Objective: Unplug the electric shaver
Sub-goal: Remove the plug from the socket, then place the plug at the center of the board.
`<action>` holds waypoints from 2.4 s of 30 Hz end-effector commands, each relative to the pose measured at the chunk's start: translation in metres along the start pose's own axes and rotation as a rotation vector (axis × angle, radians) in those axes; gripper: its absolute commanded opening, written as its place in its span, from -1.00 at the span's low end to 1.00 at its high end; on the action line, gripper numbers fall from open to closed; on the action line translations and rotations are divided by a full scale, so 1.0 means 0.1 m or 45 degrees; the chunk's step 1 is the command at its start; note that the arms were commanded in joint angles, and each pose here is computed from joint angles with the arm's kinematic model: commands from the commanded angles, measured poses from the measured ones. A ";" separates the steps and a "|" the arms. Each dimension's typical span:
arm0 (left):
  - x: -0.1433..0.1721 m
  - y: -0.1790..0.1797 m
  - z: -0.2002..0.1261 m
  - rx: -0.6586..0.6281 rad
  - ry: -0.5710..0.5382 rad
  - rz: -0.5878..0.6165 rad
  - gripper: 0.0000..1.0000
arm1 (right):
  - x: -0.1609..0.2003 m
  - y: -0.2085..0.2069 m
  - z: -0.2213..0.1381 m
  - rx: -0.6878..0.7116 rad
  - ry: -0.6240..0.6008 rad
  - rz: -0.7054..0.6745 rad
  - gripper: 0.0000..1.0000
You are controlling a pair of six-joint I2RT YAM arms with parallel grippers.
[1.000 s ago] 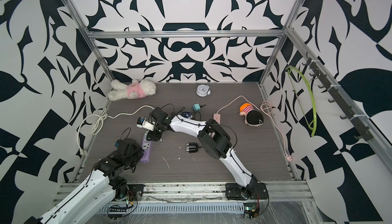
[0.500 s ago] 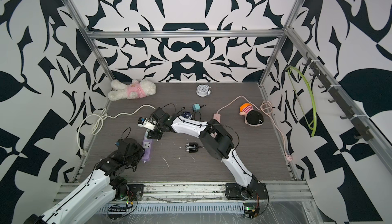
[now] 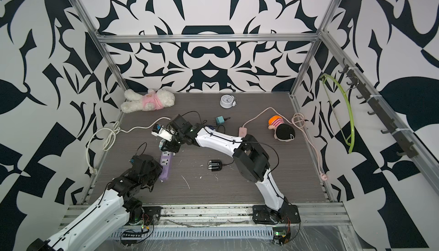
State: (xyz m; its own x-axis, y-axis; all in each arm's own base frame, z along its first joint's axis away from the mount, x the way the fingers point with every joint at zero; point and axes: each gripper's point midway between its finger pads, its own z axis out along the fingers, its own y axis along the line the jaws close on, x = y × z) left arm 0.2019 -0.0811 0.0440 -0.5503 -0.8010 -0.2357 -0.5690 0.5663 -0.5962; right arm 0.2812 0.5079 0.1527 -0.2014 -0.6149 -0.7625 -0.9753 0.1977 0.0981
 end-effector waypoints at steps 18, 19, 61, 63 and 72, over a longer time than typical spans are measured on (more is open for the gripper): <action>0.14 0.14 0.06 -0.103 0.108 0.125 -1.00 | 0.19 -1.24 -0.27 0.061 0.035 0.493 -1.00; 0.15 0.14 0.06 -0.103 0.112 0.127 -1.00 | 0.18 -1.26 -0.25 0.048 0.027 0.503 -1.00; 0.12 0.10 0.00 -0.105 0.104 0.153 -1.00 | 0.65 -2.19 0.00 0.067 -0.030 0.984 -1.00; 0.12 0.11 0.01 -0.105 0.105 0.153 -1.00 | 0.71 -2.19 -0.01 0.072 -0.014 1.027 -0.94; 0.13 0.11 0.01 -0.109 0.109 0.155 -1.00 | 0.91 -2.15 -0.08 0.073 0.054 1.229 -0.72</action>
State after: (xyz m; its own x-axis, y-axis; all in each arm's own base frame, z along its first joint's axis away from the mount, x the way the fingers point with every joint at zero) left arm 0.2027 -0.0893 0.0457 -0.6368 -0.7264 -0.2585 -0.5145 0.6500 -0.5593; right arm 0.4778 0.4153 0.0612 -0.8858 -0.2230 -0.4071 -0.4501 0.6267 0.6361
